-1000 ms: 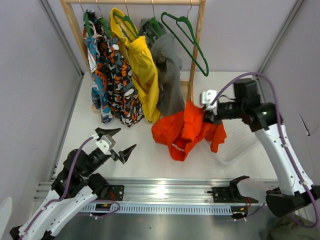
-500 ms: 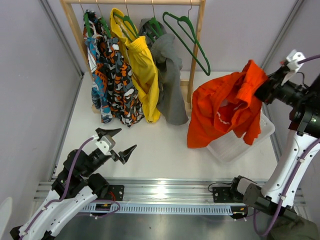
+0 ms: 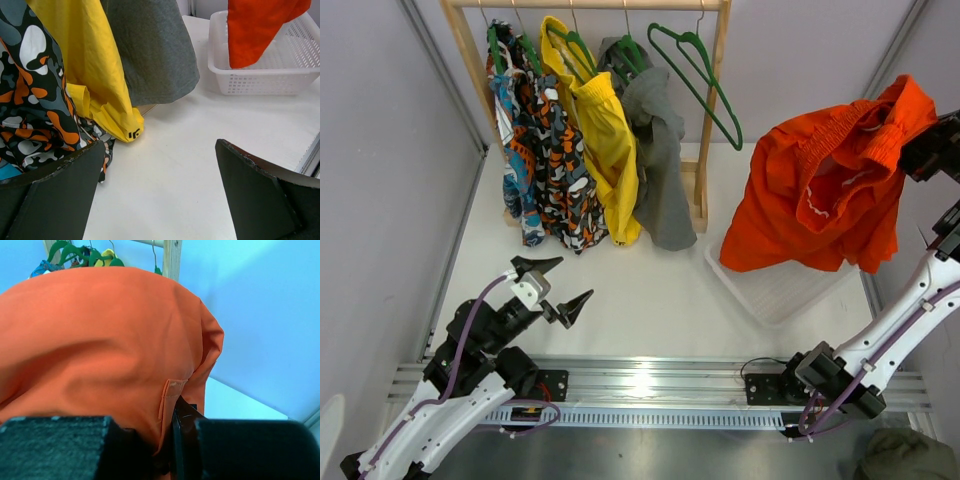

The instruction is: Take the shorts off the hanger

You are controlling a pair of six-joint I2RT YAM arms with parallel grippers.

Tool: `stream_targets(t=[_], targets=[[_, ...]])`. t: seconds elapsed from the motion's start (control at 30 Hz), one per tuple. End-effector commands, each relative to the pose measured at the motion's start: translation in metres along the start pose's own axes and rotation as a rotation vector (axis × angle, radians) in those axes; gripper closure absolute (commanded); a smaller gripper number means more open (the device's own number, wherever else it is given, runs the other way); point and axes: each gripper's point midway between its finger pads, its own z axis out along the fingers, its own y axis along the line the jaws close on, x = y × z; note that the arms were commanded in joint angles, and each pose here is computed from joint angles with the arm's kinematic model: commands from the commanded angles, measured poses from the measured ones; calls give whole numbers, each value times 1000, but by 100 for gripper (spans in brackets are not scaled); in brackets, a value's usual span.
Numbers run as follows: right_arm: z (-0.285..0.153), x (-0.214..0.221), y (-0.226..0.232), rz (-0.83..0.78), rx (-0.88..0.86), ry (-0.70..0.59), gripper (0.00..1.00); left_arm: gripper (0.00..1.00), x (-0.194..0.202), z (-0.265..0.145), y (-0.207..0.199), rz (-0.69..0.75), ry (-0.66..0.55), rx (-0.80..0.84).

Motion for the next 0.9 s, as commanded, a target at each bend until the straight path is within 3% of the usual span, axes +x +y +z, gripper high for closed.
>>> stream_targets(t=[0.0, 0.3, 0.33, 0.47, 0.6, 0.87], targets=[[-3, -23, 10, -62, -16, -16, 100, 1, -10, 0, -1, 20, -43, 11], [9, 37, -17, 40, 9, 33, 100, 1, -9, 1, -2, 23, -40, 21], [17, 45, -17, -24, -16, 46, 100, 1, -8, 2, -3, 21, -38, 23], [35, 98, -21, 25, 20, 173, 100, 1, -9, 1, -2, 23, -39, 21], [38, 129, -21, 50, 13, 216, 100, 1, -9, 1, -2, 20, -40, 18], [33, 159, -21, 50, 15, 264, 100, 1, -6, 4, -2, 21, -23, 20]])
